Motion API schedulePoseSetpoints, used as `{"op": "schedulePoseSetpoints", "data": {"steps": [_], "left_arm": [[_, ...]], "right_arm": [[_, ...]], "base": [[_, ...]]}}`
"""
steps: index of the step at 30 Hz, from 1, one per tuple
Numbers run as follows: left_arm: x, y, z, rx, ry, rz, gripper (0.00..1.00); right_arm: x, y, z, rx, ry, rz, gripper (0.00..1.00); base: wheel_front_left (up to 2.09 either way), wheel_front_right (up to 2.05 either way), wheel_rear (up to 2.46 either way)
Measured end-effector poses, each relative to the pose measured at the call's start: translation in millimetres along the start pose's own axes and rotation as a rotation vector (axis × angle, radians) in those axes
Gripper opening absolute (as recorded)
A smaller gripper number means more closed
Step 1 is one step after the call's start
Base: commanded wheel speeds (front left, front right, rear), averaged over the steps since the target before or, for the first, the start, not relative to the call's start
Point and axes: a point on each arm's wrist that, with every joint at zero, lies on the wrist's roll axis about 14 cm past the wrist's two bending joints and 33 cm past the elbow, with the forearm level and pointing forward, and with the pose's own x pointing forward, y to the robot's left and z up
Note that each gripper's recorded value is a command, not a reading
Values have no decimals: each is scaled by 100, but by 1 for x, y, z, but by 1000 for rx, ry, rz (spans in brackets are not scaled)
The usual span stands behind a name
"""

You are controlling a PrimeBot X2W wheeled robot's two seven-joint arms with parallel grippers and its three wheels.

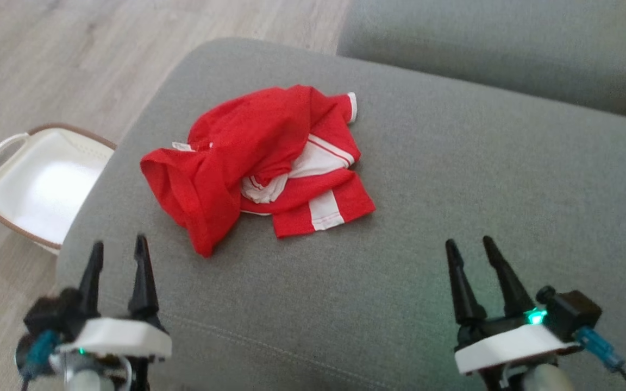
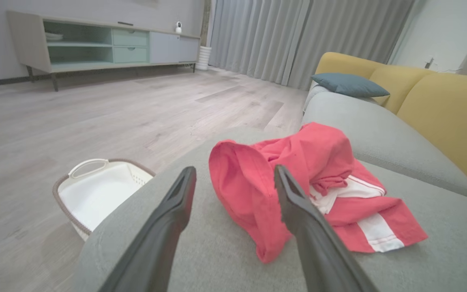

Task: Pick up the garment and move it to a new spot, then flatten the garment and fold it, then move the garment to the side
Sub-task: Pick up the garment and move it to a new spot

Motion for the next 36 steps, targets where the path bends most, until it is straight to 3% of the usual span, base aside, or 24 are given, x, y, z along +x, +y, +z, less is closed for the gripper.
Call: {"op": "schedulePoseSetpoints", "data": {"steps": [3, 8, 14, 19, 26, 33, 34, 35, 36], "left_arm": [[14, -8, 6, 15, -17, -34, 100], [65, -40, 13, 97, -20, -187, 100], [123, -79, -15, 215, 166, -349, 100], [156, -118, -39, 221, 328, -479, 100], [187, -118, -84, 338, 564, -512, 100], [189, -119, -125, 381, 721, -533, 100], [189, -119, -128, 382, 732, -534, 91], [190, -119, -130, 377, 739, -533, 33], [191, -118, -131, 370, 740, -529, 0]], "right_arm": [[2, -13, 2, 2, -10, -32, 100], [19, -48, 22, -25, -77, -105, 100], [34, -95, 36, -48, -137, -201, 100], [38, -120, 29, -40, -138, -252, 100], [38, -141, 20, -30, -130, -294, 100], [30, -156, 16, -34, -120, -335, 100], [28, -158, 15, -35, -118, -340, 100], [27, -159, 15, -36, -117, -345, 100], [26, -160, 15, -37, -117, -348, 100]], "base": [[0, 0, 0], [0, 0, 0], [0, 0, 0], [0, 0, 0], [0, 0, 0], [0, 0, 0], [0, 0, 0], [0, 0, 0], [0, 0, 0]]}}
